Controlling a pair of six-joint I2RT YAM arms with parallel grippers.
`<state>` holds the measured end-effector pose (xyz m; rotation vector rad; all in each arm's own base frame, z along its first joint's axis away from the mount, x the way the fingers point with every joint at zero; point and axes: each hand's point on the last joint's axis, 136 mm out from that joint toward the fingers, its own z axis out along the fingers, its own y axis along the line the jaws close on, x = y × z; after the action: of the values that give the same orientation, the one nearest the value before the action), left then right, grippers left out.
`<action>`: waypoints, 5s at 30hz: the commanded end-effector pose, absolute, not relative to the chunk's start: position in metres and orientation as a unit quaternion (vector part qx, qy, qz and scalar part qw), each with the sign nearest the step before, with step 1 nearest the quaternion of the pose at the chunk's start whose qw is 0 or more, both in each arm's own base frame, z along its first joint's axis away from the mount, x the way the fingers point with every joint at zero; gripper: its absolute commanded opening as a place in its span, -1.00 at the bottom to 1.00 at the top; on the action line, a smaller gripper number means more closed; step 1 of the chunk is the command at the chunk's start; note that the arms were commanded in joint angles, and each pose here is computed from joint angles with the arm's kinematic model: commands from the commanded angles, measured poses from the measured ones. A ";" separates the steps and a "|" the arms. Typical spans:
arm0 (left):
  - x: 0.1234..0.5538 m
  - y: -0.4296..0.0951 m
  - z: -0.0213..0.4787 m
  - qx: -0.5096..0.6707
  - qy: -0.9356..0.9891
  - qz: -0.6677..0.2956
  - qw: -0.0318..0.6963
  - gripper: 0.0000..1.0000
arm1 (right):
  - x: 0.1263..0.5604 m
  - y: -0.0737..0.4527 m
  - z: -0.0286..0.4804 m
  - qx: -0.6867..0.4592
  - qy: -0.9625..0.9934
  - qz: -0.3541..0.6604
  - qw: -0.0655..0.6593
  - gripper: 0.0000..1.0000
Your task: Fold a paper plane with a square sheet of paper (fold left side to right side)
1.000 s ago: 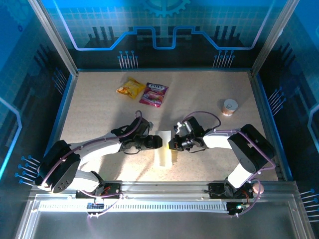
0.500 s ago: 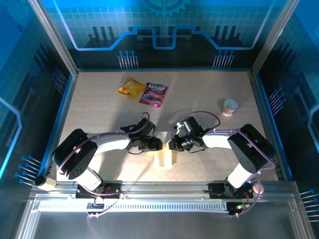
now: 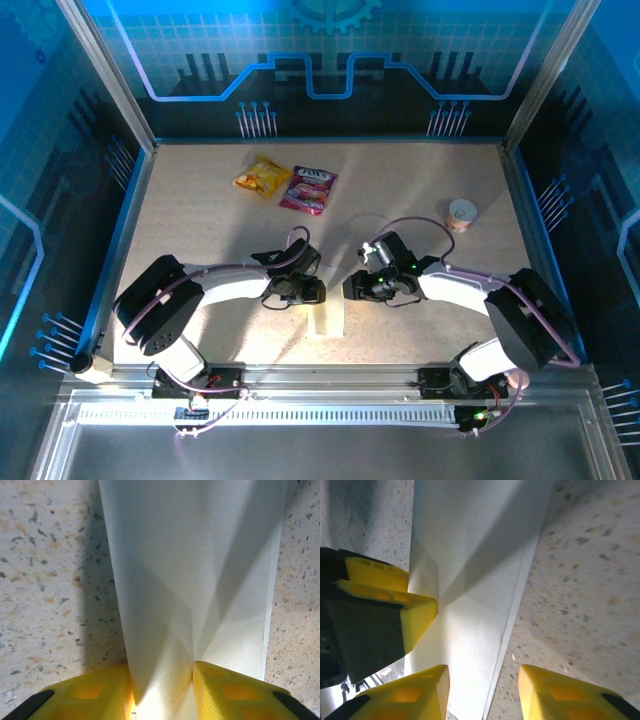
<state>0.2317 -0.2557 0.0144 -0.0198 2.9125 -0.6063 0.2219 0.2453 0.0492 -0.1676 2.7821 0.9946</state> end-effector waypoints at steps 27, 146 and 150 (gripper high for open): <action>0.216 -0.266 -0.010 0.062 0.983 -0.166 0.056 -0.20 | 0.220 0.189 0.049 -0.014 0.951 0.287 0.115 -0.10; 0.210 -0.228 -0.003 -0.028 0.955 -0.285 0.079 -0.74 | 0.166 0.199 -0.063 -0.056 0.990 0.109 -0.073 -1.00; 0.207 -0.218 -0.005 -0.037 0.955 -0.283 0.079 -0.74 | 0.165 0.198 -0.064 -0.055 0.990 0.108 -0.074 -1.00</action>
<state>0.2186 -0.2416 0.0118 -0.0599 2.7966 -0.9453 0.2051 0.2694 0.0016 -0.2430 3.0227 0.9092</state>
